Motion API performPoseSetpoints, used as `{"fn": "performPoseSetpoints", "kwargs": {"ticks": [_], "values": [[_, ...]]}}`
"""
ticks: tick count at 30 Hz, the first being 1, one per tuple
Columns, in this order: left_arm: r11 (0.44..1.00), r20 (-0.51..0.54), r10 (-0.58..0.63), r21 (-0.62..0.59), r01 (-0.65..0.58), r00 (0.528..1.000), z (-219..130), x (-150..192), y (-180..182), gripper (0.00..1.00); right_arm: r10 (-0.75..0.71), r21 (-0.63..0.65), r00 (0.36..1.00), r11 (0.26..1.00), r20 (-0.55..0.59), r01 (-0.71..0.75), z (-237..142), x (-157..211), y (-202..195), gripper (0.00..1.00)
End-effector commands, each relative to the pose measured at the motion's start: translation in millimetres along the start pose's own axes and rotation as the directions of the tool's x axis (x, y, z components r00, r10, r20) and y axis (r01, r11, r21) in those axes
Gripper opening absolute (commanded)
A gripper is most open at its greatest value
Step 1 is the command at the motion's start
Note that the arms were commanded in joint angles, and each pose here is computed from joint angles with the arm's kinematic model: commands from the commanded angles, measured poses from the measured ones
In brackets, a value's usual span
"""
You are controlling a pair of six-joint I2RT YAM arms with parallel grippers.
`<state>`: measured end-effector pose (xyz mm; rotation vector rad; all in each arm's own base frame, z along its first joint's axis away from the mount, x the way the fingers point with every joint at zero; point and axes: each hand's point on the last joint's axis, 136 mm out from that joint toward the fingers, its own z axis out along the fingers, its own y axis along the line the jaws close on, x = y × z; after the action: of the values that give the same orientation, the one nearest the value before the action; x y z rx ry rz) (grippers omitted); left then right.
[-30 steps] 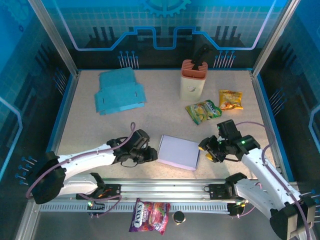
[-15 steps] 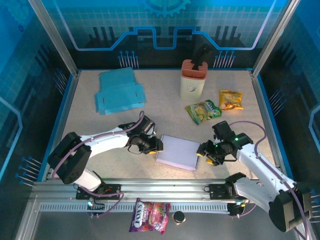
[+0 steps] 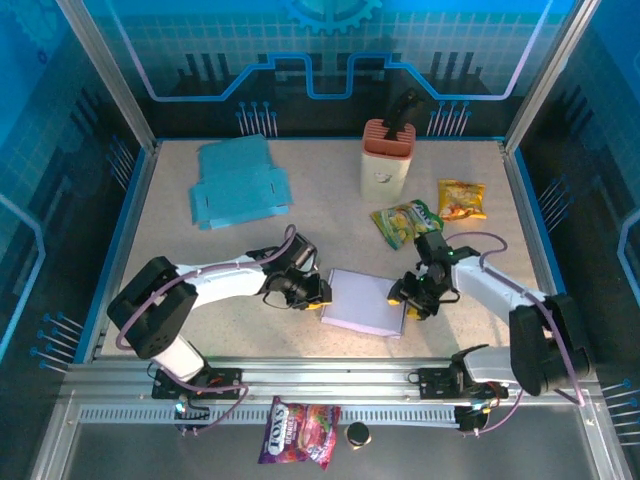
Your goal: Fold the paper box
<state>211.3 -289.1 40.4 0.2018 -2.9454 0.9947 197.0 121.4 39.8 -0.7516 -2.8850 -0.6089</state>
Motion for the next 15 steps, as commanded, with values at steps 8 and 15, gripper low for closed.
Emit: {"fn": "performPoseSetpoints", "kwargs": {"ticks": [8,15], "values": [[0.994,-0.024,0.038,0.106,-0.035,0.999,53,-11,-76,0.25,0.073,0.016,0.991,0.997,0.114,-0.075,-46,-65,-20,0.49],[0.986,-0.074,0.108,0.139,-0.097,0.991,91,-7,-127,0.24,0.175,-0.024,0.967,0.985,0.187,-0.173,-72,-104,-45,0.49]]}}
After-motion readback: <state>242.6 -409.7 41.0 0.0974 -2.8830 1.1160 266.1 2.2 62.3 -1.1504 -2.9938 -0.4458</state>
